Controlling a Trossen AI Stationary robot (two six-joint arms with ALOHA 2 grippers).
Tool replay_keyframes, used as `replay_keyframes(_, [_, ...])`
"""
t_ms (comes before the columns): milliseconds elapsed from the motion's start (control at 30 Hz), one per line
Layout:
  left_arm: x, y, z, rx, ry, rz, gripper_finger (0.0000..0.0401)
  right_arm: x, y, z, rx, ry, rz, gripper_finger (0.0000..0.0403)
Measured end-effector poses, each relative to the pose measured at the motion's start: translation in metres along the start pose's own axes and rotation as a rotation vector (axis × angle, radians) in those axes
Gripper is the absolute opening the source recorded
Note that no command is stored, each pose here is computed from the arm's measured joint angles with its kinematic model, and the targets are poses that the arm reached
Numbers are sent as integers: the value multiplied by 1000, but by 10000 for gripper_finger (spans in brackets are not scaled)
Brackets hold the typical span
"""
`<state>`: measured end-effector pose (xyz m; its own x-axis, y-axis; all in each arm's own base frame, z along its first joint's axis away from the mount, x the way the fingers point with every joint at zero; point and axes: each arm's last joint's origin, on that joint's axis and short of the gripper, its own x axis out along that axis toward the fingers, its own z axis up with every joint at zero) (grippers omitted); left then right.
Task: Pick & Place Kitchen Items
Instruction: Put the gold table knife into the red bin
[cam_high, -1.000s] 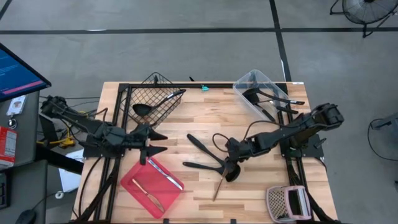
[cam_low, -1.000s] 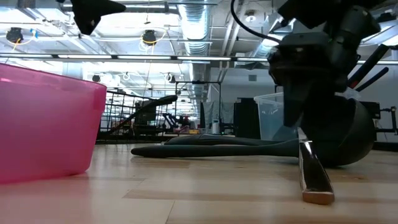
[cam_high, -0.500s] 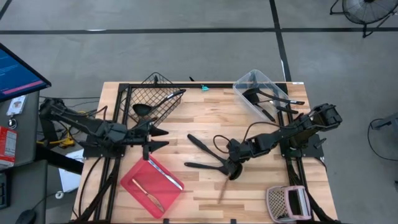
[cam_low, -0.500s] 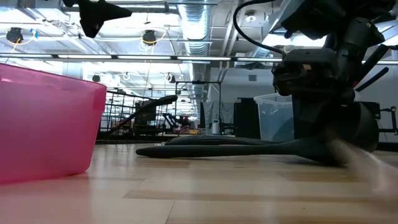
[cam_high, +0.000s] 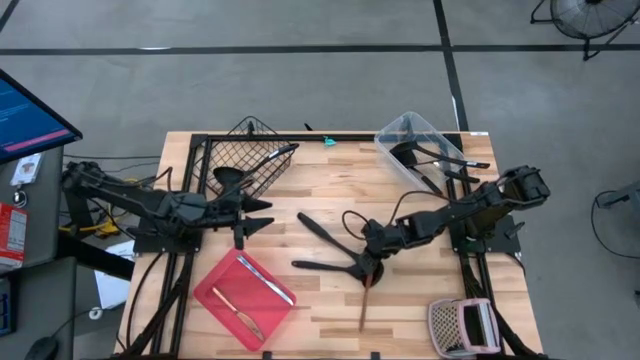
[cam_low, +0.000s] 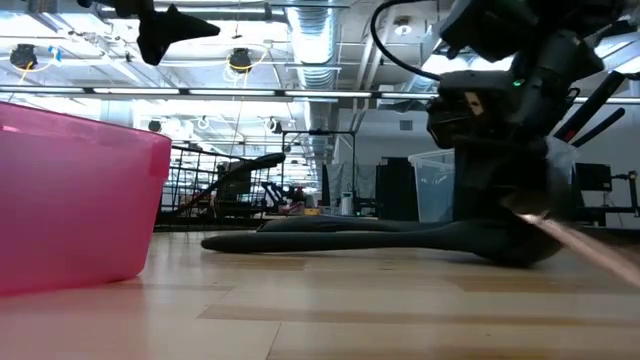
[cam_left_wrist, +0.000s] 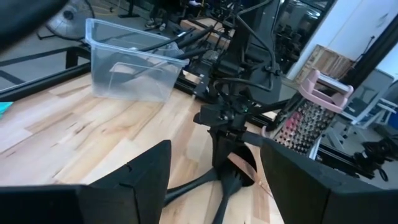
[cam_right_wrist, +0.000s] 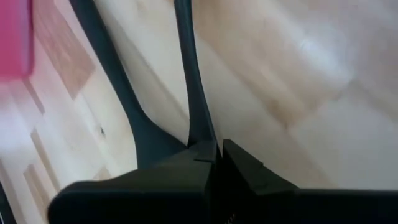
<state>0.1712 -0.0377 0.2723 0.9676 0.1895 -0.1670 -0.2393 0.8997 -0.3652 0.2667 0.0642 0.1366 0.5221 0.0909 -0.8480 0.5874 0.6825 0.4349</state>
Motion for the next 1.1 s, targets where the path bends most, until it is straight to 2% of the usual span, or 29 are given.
replay_keyframes(200, [14,-1,-5,5,8,25,232,1,-5,21,8,-93,36,5])
replay_keyframes(367, [33,-5,-18,23,40,42,232,-3,-10,44,23,-169,20,5])
replay_keyframes(600, [58,-7,-35,35,68,52,232,-8,-19,74,50,-320,55,2])
replay_keyframes(767, [74,-3,-41,17,122,-36,232,-11,-27,90,62,-380,69,1])
replay_keyframes(1100, [97,17,-55,-4,240,-81,232,-14,-34,101,73,-429,65,0])
